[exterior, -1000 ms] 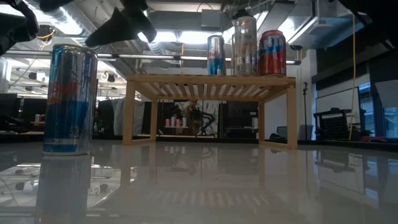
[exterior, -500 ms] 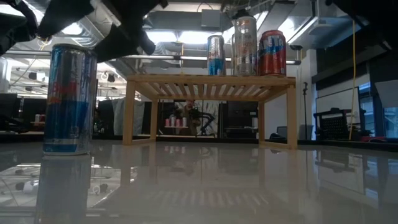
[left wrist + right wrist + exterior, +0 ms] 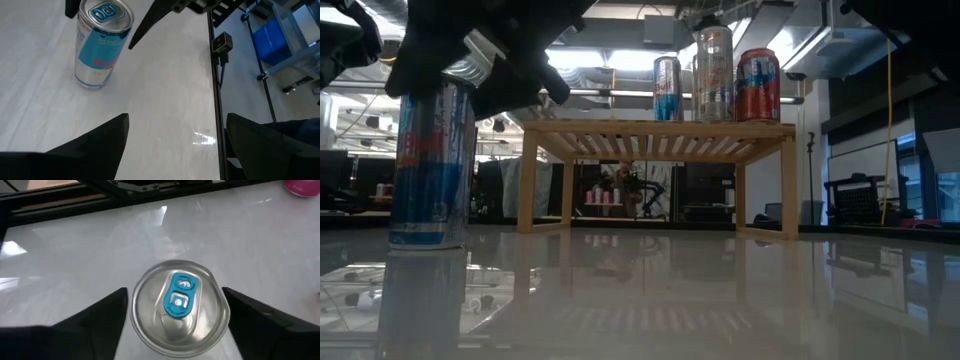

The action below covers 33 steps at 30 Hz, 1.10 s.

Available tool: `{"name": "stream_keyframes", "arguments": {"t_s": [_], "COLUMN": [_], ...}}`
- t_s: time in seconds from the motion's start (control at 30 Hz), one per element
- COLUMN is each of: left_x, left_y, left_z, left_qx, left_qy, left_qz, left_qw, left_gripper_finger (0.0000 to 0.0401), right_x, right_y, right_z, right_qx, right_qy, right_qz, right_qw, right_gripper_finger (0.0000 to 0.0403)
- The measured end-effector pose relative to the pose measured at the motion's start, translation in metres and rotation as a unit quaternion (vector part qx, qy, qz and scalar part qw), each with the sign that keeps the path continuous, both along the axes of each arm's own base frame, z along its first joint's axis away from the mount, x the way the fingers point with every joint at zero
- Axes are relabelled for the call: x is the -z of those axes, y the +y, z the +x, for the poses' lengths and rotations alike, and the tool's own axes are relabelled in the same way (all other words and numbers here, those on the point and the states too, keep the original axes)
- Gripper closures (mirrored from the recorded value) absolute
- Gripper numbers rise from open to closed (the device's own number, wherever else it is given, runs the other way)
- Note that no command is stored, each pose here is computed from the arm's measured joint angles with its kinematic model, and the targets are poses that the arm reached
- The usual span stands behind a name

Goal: Place canned beverage on shelf
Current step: Put the blue soda can aligned with the other blue soda can on the shelf

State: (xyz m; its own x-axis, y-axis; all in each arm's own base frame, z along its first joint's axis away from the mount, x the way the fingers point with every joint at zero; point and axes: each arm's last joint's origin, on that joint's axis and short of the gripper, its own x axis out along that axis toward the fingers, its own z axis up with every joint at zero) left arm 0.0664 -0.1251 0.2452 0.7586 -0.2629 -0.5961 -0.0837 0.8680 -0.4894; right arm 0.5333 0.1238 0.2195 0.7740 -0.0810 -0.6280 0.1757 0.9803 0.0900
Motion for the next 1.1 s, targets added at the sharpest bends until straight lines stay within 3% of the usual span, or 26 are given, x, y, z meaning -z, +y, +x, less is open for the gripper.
{"name": "stream_keyframes", "arguments": {"t_s": [0.2, 0.4, 0.77, 0.9, 1.1], "left_x": [-0.001, -0.002, -0.003, -0.003, -0.004], "left_y": [-0.001, -0.002, -0.003, -0.003, -0.001], "left_z": [0.0, 0.001, 0.001, 0.001, 0.003], "left_qx": [0.0, 0.002, -0.001, -0.004, -0.024], "left_qy": [-0.003, -0.004, -0.01, -0.013, -0.032], "left_qz": [-0.01, -0.015, -0.02, -0.018, -0.011], "left_qw": [1.0, 1.0, 1.0, 1.0, 0.999], "left_gripper_finger": [0.0077, 0.0077, 0.0077, 0.0077, 0.0077], "right_x": [-0.001, -0.026, -0.133, -0.169, -0.195], "right_y": [0.0, -0.001, -0.027, -0.046, -0.072], "right_z": [0.0, -0.009, -0.066, -0.094, -0.121], "right_qx": [0.003, -0.011, -0.026, -0.012, -0.012], "right_qy": [-0.005, -0.01, -0.027, -0.031, -0.017], "right_qz": [0.007, 0.023, 0.013, -0.007, -0.048], "right_qw": [1.0, 1.0, 0.999, 0.999, 0.999], "right_gripper_finger": [0.0196, 0.0196, 0.0196, 0.0196, 0.0196]}}
